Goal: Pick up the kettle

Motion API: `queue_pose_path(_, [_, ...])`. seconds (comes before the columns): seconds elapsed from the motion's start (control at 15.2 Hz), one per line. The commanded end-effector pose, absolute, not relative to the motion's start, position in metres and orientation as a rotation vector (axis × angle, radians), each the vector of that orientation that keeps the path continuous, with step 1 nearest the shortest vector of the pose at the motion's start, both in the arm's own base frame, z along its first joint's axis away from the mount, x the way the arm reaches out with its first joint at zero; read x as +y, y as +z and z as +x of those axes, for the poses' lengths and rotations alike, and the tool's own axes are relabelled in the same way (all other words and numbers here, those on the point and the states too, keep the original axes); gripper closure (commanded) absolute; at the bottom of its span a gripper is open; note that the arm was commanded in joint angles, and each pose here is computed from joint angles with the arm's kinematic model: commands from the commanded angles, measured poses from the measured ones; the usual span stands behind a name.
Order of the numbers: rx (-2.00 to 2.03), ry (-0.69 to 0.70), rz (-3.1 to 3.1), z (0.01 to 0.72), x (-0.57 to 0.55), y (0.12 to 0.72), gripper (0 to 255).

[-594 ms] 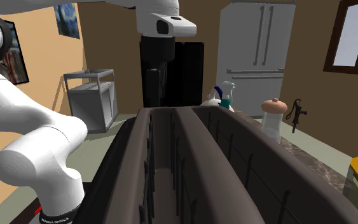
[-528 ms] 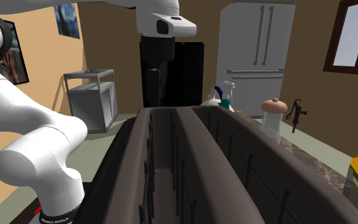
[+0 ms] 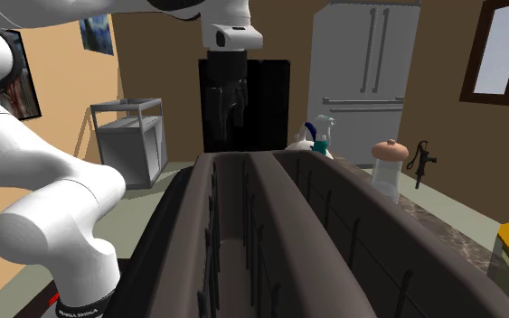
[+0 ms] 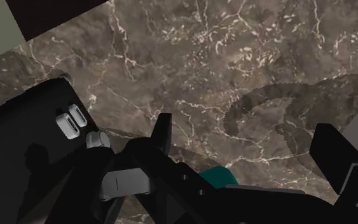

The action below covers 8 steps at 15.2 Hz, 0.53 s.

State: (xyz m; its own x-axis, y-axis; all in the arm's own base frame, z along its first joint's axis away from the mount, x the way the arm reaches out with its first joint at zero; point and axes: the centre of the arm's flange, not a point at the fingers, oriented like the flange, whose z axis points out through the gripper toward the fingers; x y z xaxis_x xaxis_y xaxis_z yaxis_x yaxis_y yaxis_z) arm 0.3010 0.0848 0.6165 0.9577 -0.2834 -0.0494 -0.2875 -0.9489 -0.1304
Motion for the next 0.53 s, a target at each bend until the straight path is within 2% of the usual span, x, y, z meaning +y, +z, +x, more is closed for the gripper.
queue_pose_path(0.0, [0.571,0.038,-2.956,0.304,0.113,0.616,0])
queue_pose_path(0.46, [0.997,0.005,-2.867,0.331,0.205,0.621,0])
